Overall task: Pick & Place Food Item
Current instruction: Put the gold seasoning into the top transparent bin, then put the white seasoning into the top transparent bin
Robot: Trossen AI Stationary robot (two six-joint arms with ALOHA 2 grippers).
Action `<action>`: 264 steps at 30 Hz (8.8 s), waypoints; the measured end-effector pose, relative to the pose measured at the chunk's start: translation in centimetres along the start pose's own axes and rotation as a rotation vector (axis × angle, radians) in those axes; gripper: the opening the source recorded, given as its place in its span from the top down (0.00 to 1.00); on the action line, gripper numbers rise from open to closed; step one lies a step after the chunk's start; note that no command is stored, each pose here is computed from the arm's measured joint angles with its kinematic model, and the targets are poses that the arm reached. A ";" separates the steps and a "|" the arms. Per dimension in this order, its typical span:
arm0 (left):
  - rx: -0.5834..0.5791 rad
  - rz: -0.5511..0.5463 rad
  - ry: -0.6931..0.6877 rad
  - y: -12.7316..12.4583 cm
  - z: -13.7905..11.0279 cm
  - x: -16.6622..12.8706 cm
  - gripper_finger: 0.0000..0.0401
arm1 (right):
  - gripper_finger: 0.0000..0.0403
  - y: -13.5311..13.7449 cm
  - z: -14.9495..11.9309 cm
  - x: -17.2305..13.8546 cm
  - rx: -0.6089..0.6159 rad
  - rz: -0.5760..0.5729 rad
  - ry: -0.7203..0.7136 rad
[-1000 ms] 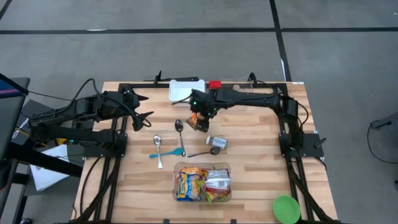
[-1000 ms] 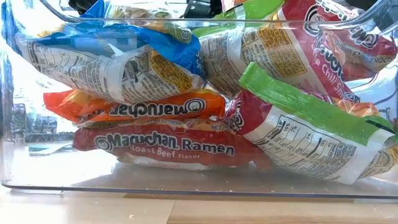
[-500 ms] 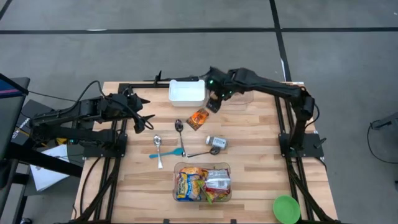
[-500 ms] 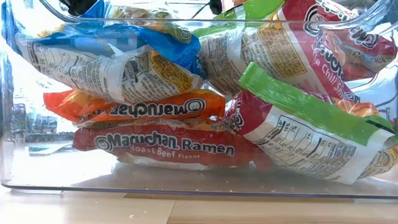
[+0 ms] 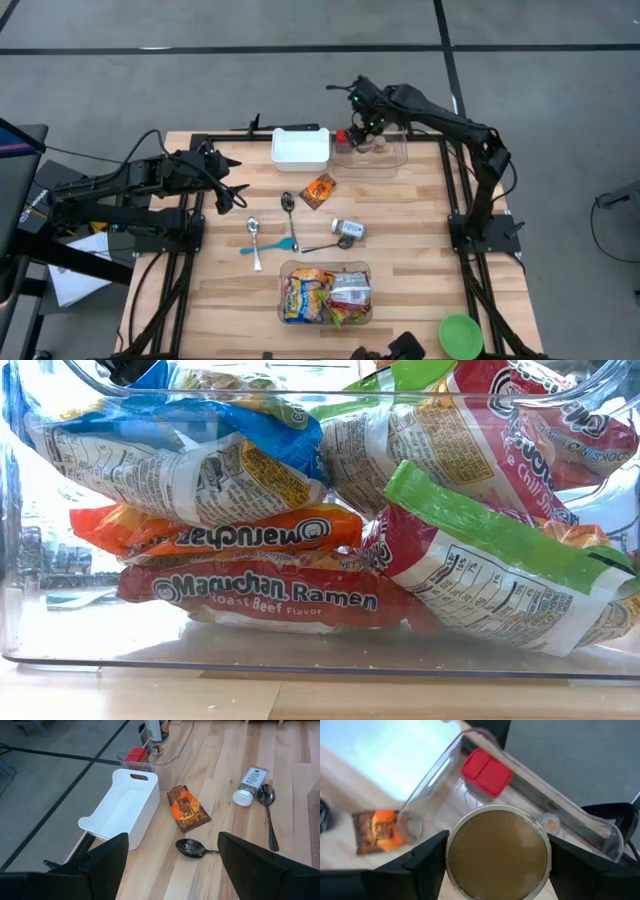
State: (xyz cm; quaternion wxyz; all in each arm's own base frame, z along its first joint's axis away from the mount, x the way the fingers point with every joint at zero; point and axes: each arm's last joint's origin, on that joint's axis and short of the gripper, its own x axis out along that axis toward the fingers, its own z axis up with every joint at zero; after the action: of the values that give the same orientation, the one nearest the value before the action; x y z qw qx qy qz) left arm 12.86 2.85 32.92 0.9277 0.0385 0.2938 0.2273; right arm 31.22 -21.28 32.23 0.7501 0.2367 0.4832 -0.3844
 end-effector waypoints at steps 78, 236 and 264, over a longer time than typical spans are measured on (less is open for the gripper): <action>-0.056 0.001 -0.029 0.0 0.3 0.0 0.25 | 0.30 -4.1 -1.1 9.6 0.041 -0.014 0.000; -0.115 -0.042 -0.088 -0.2 1.0 0.2 0.25 | 0.21 16.6 -17.4 10.0 -0.744 0.398 0.128; -0.138 -0.044 -0.089 -0.3 1.3 0.6 0.25 | 0.21 15.9 -15.5 9.5 -0.778 0.378 0.162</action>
State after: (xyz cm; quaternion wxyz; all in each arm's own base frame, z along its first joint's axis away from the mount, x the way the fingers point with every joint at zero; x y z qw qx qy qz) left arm 14.17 2.93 33.56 0.9450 -0.0220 0.2368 0.2245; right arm 37.85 -3.88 16.85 0.8002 0.0504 0.5975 -0.0101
